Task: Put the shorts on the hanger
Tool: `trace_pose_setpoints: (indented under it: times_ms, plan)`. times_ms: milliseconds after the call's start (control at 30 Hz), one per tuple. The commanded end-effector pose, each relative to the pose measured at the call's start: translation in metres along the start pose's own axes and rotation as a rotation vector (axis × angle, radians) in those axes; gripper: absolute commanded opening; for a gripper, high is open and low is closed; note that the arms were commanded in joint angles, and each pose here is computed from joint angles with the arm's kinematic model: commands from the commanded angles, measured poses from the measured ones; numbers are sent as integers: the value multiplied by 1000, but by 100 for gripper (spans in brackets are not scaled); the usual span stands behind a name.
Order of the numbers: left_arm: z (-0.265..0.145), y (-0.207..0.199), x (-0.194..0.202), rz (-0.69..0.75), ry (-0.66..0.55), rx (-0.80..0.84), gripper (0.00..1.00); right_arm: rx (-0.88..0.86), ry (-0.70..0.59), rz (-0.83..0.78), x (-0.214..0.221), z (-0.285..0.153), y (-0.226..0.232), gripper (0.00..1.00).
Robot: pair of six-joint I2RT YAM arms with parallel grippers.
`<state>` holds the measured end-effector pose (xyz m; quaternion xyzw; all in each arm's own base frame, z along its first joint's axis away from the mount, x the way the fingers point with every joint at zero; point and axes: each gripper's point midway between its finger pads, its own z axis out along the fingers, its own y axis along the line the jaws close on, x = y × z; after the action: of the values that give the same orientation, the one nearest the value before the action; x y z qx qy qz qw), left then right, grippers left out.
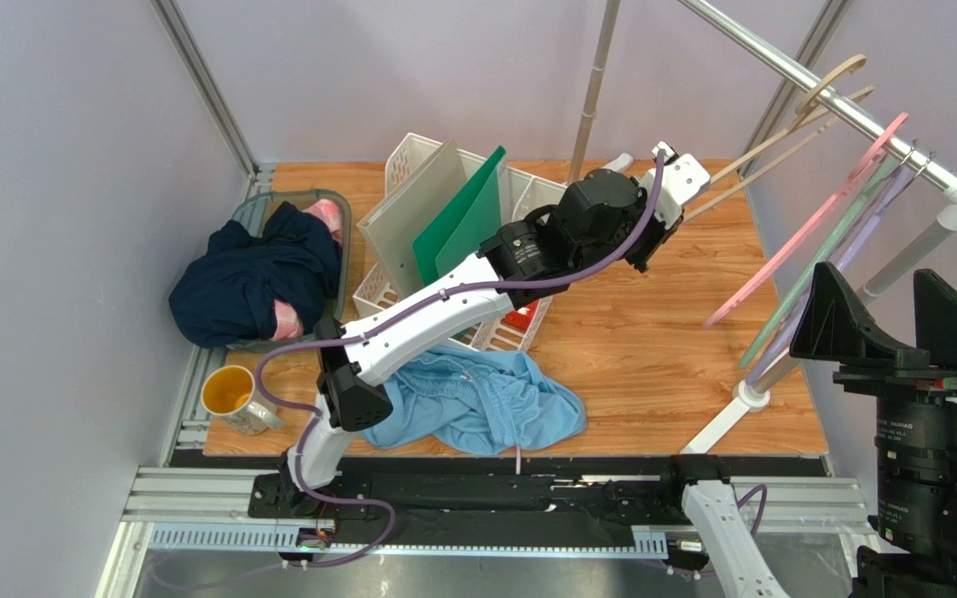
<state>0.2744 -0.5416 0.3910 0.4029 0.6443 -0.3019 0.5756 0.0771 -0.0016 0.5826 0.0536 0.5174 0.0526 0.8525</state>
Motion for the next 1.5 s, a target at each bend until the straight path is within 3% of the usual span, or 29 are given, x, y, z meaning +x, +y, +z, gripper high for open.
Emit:
trace_pose_setpoints:
  times_ms: [0,200,500,567,733,833,933,1200,1467]
  plan:
    - [-49,21,-98,-13,-260,-64,0,41,-25,11,-3,0,-7,100]
    - [-83,27,-100,17,-236,-77,0,-6,1,17,6,7,2,100]
    - [-135,38,-59,42,-88,-98,0,-154,54,19,19,29,28,100]
    - [-143,43,-36,58,-28,-127,0,-182,82,28,27,40,33,99]
    - [-185,72,-8,120,26,-273,0,-327,170,160,51,66,64,95]
    - [-216,90,-15,144,-12,-367,0,-411,229,302,61,90,85,92]
    - [-236,109,-8,261,-7,-455,0,-457,289,448,69,118,100,89]
    - [-296,164,-56,799,-25,-827,0,-561,296,677,51,166,126,92]
    - [-311,191,-78,1041,88,-1053,0,-539,339,836,70,161,129,94]
